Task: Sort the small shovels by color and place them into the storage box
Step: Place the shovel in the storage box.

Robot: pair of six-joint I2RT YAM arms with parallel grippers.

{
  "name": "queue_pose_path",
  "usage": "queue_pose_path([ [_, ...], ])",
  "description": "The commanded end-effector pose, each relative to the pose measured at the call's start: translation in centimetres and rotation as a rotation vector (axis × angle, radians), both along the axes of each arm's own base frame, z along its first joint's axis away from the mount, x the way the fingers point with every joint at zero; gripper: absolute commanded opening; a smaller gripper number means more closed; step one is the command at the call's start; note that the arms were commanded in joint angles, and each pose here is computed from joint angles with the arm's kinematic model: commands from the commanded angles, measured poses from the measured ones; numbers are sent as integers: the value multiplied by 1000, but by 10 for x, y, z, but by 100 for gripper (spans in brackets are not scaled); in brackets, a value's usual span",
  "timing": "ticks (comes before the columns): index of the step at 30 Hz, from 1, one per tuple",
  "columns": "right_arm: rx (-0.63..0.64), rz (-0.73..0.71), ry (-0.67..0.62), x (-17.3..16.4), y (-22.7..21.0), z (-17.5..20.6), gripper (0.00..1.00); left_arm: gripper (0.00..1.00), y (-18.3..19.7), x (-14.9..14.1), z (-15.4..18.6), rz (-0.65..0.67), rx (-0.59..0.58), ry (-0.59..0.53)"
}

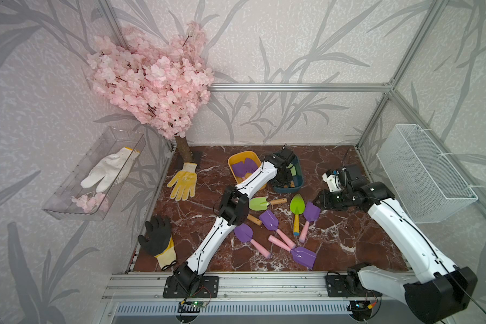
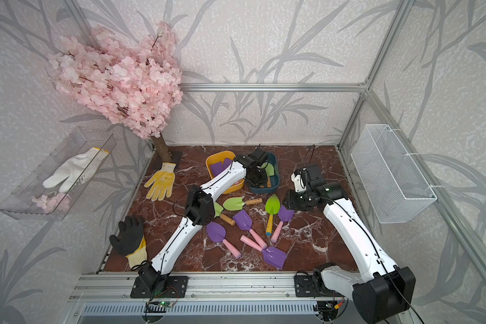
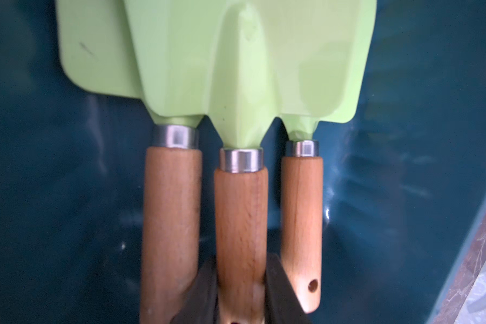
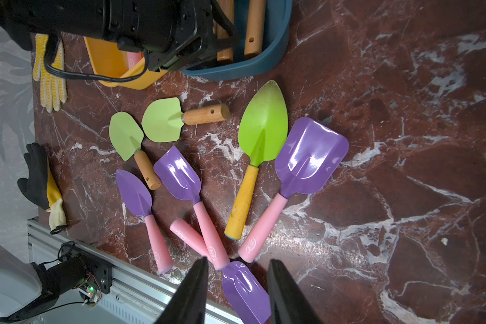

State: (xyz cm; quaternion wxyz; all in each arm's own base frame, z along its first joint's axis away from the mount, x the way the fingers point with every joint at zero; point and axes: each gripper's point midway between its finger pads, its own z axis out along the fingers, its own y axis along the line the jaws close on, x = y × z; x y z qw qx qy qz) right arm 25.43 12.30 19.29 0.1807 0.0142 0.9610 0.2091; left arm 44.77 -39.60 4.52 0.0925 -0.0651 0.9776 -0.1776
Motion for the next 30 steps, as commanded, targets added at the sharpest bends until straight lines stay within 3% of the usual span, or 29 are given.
queue_pose_path([
  [1,4,-2,-11,-1,-1,1,40,0,-2,-11,17,-31,-1,0],
  [30,-7,0,-8,-1,-3,-2,40,10,-8,-10,6,-31,-23,20],
])
